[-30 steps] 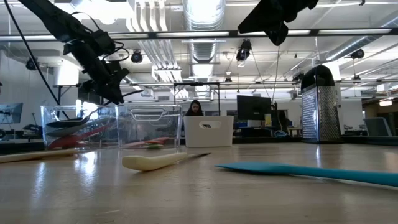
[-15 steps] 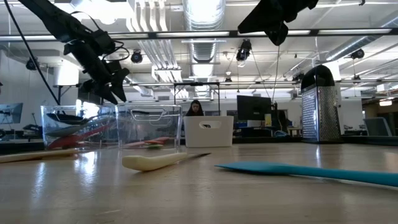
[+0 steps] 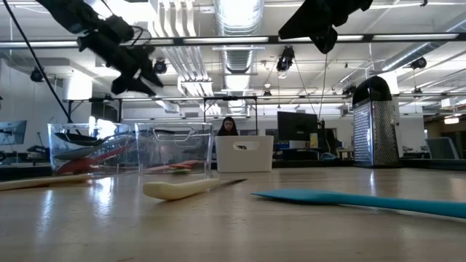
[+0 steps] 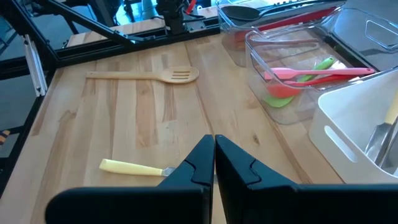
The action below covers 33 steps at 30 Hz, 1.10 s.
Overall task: Pick & Place Kitchen Items
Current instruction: Put the blue spatula into the right transparent bin
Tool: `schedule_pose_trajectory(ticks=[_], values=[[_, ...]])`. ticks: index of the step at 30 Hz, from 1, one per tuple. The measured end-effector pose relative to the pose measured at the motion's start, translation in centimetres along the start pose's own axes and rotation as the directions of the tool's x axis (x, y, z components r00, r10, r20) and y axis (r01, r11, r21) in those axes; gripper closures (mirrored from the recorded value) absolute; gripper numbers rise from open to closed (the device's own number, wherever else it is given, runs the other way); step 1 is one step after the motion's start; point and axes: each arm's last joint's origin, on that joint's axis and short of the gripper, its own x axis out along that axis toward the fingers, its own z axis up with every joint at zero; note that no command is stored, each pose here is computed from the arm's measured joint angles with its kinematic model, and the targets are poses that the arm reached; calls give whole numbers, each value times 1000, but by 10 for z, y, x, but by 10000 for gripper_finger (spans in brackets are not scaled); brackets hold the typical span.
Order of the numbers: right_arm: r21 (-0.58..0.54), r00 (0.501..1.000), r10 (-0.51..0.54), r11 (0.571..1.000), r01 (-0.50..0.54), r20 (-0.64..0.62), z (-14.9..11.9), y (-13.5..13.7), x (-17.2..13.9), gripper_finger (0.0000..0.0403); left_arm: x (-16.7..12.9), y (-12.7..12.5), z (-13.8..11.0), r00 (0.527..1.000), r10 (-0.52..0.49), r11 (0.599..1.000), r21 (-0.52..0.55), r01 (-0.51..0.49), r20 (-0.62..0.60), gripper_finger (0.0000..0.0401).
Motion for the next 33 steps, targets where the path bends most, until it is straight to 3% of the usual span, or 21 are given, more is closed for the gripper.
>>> schedule_pose_trajectory(ticks=[5,14,23,33], values=[[-4,1000,0,1000,0,0,0,0,0,394,-18,-24,15,965,-259,966,20,259,41,195],[2,1000,4,1000,-4,15,1,0,0,394,-56,-86,22,879,-469,871,209,445,83,195],[49,1000,5,999,-6,17,2,0,0,394,-88,-143,16,799,-595,766,362,531,87,195],[102,1000,7,995,-9,18,2,1,0,394,-104,-201,-14,728,-686,594,569,569,-13,195]])
